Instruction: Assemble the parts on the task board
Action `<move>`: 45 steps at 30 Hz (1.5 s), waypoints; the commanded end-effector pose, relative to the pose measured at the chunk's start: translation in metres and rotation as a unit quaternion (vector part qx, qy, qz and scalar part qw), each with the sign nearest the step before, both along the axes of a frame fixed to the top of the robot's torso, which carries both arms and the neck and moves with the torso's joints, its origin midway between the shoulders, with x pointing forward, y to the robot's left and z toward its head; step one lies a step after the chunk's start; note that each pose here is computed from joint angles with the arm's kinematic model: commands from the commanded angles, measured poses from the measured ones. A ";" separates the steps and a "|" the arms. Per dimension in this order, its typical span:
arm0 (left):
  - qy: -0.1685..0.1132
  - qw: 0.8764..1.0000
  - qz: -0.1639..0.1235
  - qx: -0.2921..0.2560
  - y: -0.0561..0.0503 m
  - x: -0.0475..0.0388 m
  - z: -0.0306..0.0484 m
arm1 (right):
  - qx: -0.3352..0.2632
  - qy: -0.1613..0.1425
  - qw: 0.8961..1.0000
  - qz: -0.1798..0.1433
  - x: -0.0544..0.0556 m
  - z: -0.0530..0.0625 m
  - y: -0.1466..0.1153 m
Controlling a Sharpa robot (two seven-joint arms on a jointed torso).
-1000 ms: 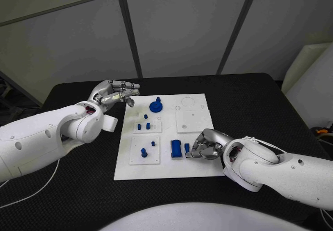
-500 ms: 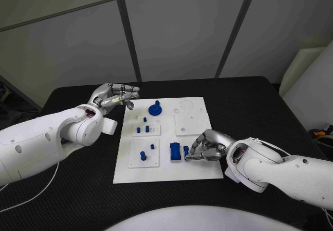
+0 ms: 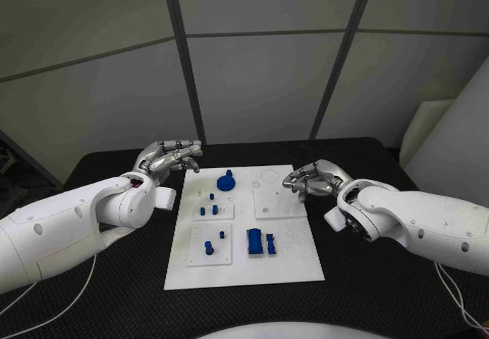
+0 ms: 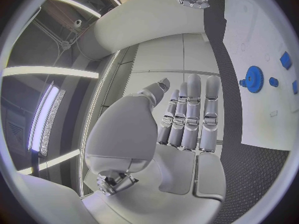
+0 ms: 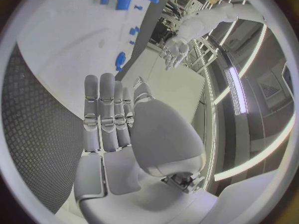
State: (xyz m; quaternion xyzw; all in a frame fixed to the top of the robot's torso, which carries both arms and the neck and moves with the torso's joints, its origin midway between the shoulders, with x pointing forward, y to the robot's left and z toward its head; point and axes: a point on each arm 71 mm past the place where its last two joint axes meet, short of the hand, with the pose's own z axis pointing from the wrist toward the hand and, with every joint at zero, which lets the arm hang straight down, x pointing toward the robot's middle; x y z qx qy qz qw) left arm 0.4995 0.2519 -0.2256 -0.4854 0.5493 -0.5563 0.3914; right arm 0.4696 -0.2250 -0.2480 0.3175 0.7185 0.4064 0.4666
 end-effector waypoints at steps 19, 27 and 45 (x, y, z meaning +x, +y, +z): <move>0.018 0.992 0.122 -0.008 0.005 0.0317 -0.0307 | 0.143 -0.022 0.987 -0.072 0.072 -0.014 0.012; 0.008 0.993 0.119 0.004 -0.008 0.0211 -0.0254 | 0.163 -0.036 0.982 -0.085 0.061 -0.009 0.016; -0.042 0.992 0.106 0.045 -0.059 -0.0373 0.0012 | 0.234 -0.077 0.956 -0.159 -0.005 0.022 0.032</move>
